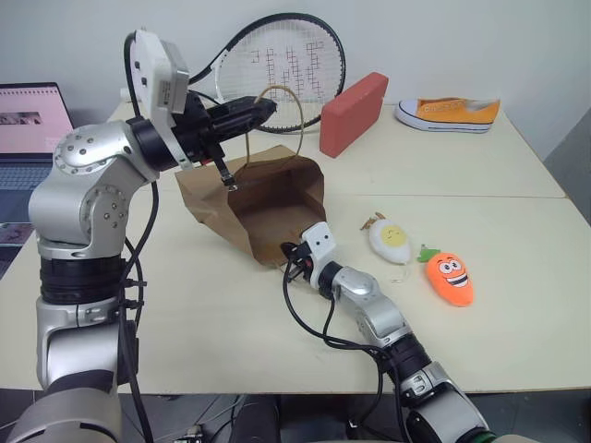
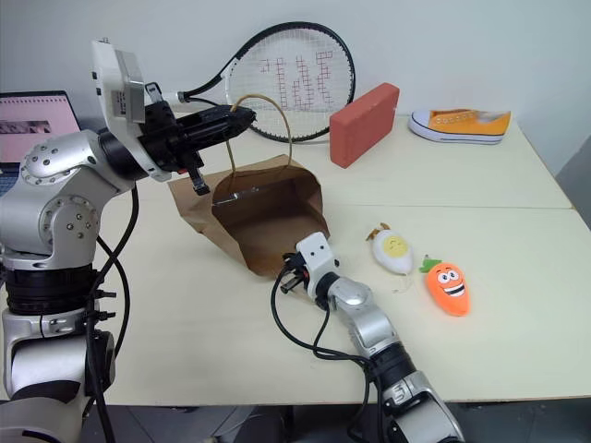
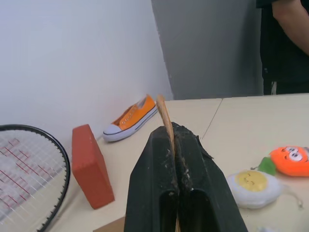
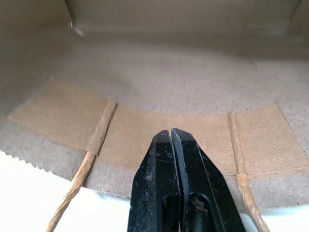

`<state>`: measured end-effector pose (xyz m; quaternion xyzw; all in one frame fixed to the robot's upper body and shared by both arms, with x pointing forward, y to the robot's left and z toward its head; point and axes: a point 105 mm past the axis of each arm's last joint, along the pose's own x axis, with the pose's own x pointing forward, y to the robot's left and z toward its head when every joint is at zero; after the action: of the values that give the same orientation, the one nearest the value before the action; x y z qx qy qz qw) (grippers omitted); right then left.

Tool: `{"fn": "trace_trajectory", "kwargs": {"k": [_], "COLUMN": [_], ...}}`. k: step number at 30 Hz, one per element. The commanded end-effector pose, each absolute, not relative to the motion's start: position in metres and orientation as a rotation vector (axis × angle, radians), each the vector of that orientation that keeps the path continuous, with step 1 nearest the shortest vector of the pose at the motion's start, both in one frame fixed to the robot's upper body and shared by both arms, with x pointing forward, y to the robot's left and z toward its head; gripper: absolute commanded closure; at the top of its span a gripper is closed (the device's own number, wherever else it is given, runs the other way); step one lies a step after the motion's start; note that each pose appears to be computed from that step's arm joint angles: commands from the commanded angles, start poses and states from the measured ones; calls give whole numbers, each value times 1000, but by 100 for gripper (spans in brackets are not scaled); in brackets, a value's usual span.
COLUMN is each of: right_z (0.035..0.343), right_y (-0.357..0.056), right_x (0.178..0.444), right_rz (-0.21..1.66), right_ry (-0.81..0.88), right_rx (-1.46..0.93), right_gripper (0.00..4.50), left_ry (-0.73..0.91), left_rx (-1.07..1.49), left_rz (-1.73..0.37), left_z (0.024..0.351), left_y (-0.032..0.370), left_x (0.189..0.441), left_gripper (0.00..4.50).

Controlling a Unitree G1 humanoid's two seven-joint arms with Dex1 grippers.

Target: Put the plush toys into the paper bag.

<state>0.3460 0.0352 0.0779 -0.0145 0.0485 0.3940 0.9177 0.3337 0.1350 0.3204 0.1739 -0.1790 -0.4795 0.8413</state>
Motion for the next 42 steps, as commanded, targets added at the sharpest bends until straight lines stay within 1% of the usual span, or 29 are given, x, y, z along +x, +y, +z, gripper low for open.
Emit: {"fn": "trace_trajectory", "kwargs": {"k": [1, 4, 7, 11, 18, 23, 27, 33, 38, 40, 42], "right_z": [58, 58, 60, 67, 85, 106, 122, 144, 165, 174, 175], "right_y": [29, 28, 28, 27, 23, 19, 15, 1, -40, -61, -81], "right_x": [344, 345, 345, 348, 351, 348, 338, 313, 298, 293, 292], "right_rz": [786, 783, 780, 773, 775, 797, 829, 904, 961, 970, 956], "right_ry": [180, 179, 174, 156, 120, 38, -21, -52, -45, -55, -60], "right_rx": [-45, -45, -43, -34, -6, -41, -85, -154, -208, -271, -405], "right_gripper": [446, 446, 446, 446, 446, 446, 446, 446, 446, 410, 351], "left_ry": [-458, -460, -420, -405, -372, -331, -282, -258, -225, -206, -179], "left_rx": [477, 511, 545, 485, 442, 422, 409, 375, 356, 347, 345], "left_rz": [-986, -980, -1004, -1060, -1125, -1171, -1222, -1255, -1291, -1304, -1307], "left_z": [335, 329, 311, 300, 286, 277, 263, 254, 245, 240, 235], "left_y": [134, 133, 130, 119, 108, 105, 100, 93, 89, 88, 91], "left_x": [331, 332, 332, 324, 313, 306, 299, 295, 293, 291, 291], "left_gripper": [450, 450, 450, 450, 450, 450, 450, 450, 450, 450, 450]}}
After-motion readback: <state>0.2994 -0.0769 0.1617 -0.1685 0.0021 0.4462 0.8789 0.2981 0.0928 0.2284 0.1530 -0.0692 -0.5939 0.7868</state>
